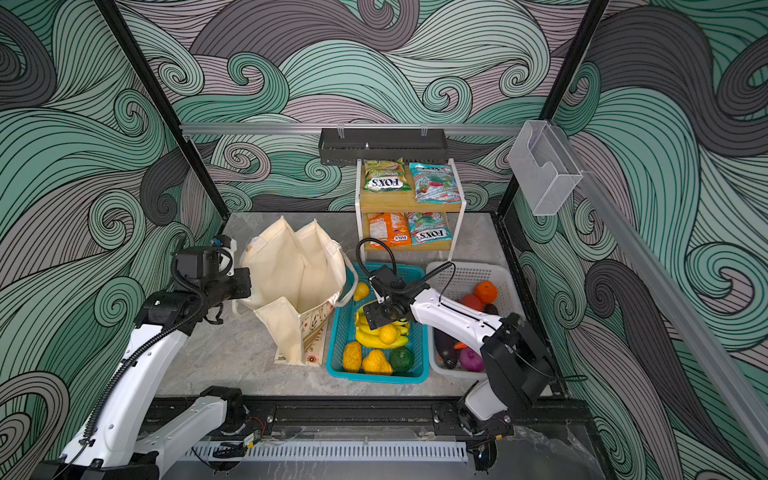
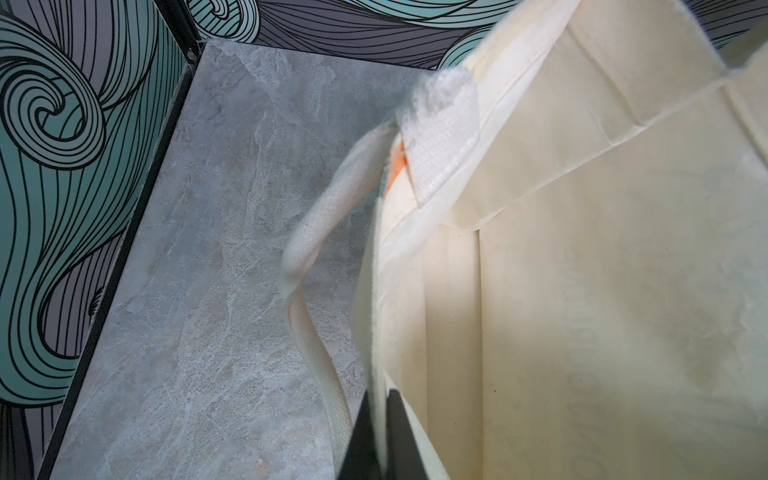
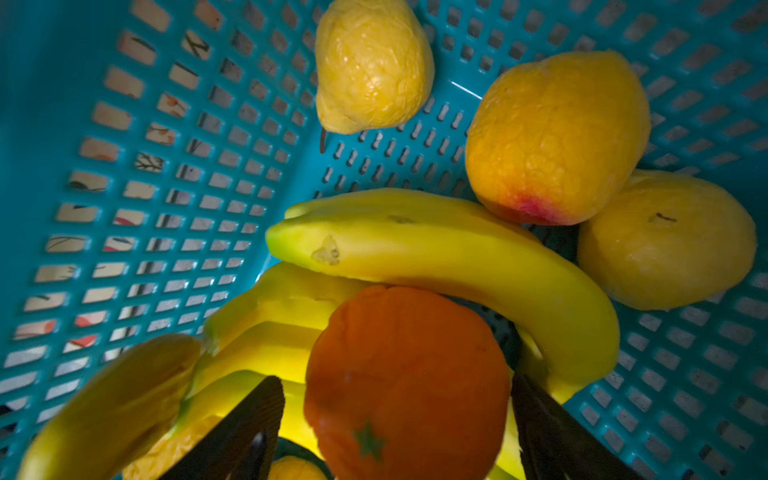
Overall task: Place the food into the grocery bag and tie it
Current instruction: 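Lower the right gripper onto the orange in the teal basket and grasp it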
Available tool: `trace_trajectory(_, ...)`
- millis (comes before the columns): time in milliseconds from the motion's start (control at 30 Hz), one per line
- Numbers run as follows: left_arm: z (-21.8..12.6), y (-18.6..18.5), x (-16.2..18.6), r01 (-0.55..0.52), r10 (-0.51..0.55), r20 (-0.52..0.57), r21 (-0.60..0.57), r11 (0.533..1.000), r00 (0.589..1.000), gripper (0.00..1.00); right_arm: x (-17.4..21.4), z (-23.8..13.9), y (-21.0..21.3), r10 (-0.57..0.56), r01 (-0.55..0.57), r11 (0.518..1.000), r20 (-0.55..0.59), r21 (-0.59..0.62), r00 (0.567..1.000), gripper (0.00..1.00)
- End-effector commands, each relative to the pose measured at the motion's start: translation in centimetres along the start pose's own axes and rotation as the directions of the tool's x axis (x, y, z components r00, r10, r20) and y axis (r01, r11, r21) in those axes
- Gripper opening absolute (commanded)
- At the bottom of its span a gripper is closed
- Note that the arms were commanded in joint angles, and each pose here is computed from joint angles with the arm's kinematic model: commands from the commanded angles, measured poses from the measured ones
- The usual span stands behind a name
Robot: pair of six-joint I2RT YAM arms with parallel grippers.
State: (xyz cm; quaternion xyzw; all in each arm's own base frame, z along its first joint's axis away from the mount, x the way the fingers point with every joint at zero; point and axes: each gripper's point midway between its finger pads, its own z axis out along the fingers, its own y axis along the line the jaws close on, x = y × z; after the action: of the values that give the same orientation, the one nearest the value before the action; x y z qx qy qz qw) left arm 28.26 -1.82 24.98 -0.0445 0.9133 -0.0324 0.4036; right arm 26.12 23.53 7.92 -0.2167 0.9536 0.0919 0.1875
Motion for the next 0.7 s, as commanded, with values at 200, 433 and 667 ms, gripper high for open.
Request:
trace_trajectory(200,-0.4,-0.1,-0.9,-0.001,0.0,0.041,0.012,1.0,0.999,0.0,-0.3,1.4,-0.3,0.044,-0.045,0.999,0.046,0.008,0.998,0.7)
trace_trajectory(433,-0.5,-0.3,-0.9,0.002,-0.003,0.042,0.026,1.0,0.999,0.0,-1.6,-1.7,0.2,0.061,-0.058,0.998,0.124,-0.029,0.99,0.58)
trace_trajectory(667,-0.6,-0.5,-1.0,0.003,-0.004,0.044,0.033,0.999,0.999,0.0,-3.6,-7.2,0.8,0.067,-0.049,0.995,0.229,-0.083,0.971,0.58)
